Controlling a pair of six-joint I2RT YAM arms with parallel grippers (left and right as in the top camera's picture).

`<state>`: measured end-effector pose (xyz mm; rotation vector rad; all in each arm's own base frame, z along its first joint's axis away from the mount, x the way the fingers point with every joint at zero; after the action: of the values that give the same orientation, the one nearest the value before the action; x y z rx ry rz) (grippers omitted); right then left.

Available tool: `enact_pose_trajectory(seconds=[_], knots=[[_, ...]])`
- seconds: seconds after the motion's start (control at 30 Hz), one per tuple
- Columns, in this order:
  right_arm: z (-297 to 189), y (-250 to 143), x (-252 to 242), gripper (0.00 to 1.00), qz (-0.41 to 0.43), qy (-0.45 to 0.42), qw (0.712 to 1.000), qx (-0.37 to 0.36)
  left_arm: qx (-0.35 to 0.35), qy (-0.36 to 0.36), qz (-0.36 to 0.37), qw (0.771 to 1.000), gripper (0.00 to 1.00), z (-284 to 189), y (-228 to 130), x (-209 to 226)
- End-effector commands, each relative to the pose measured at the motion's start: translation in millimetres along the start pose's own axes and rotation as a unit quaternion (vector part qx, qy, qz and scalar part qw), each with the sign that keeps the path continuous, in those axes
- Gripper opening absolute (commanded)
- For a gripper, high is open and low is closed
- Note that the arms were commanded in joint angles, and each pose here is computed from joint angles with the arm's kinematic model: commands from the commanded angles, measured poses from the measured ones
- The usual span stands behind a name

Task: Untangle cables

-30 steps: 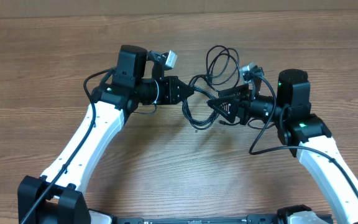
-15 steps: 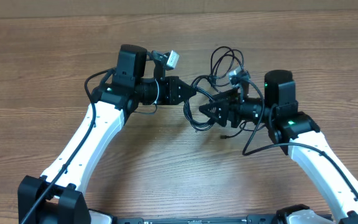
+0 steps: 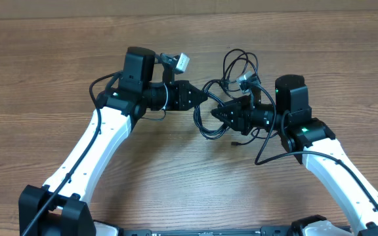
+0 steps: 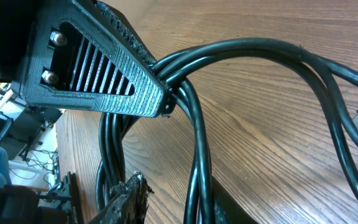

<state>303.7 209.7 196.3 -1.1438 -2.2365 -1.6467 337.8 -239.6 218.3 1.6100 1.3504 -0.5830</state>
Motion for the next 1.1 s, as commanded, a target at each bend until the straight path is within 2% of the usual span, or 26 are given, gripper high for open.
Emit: enact_pose_trajectory(seconds=[0.0,0.1,0.23,0.3,0.33,0.43,0.5,0.57,0.83,1.07], knots=[[2,5,11,0.29,-0.009,0.019,1.000,0.003,-0.026,0.022,0.025,0.999,0.04,-4,8,0],[2,5,11,0.24,-0.009,0.020,1.000,0.003,-0.035,0.041,0.024,0.998,0.04,-4,11,6],[2,5,11,0.05,-0.009,0.020,1.000,0.002,-0.040,0.055,0.022,0.997,0.04,-5,13,11],[2,5,11,0.04,-0.009,0.020,1.000,0.003,-0.042,0.058,0.021,0.997,0.06,-6,14,12],[2,5,11,0.04,-0.009,0.020,1.000,0.003,-0.043,0.059,0.020,0.997,0.15,-6,14,13],[2,5,11,0.04,-0.009,0.020,1.000,0.002,-0.043,0.061,0.028,0.997,0.64,-7,14,14],[2,6,11,0.04,-0.005,0.019,1.000,0.002,-0.039,0.063,0.041,0.996,0.84,-7,13,15],[2,6,11,0.04,-0.004,0.019,1.000,0.002,-0.035,0.065,0.052,0.996,0.98,-8,11,16],[-4,9,1,0.04,0.044,0.007,0.999,-0.006,-0.005,-0.011,0.129,0.992,1.00,-12,1,-6],[-28,18,-31,0.04,0.113,-0.034,0.992,-0.037,-0.027,-0.021,0.214,0.976,1.00,-29,1,-30]])
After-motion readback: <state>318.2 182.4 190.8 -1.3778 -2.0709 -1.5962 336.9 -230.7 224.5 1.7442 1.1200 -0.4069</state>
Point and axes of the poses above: each gripper's point midway between its finger pads, its own z axis out along the fingers, its own x axis along the line the jaws close on, y = z × x, the point moved 1 cm from there along -z, back along the fingers, and after that the axes turned 3 degrees about -z, right-handed, at the moved point
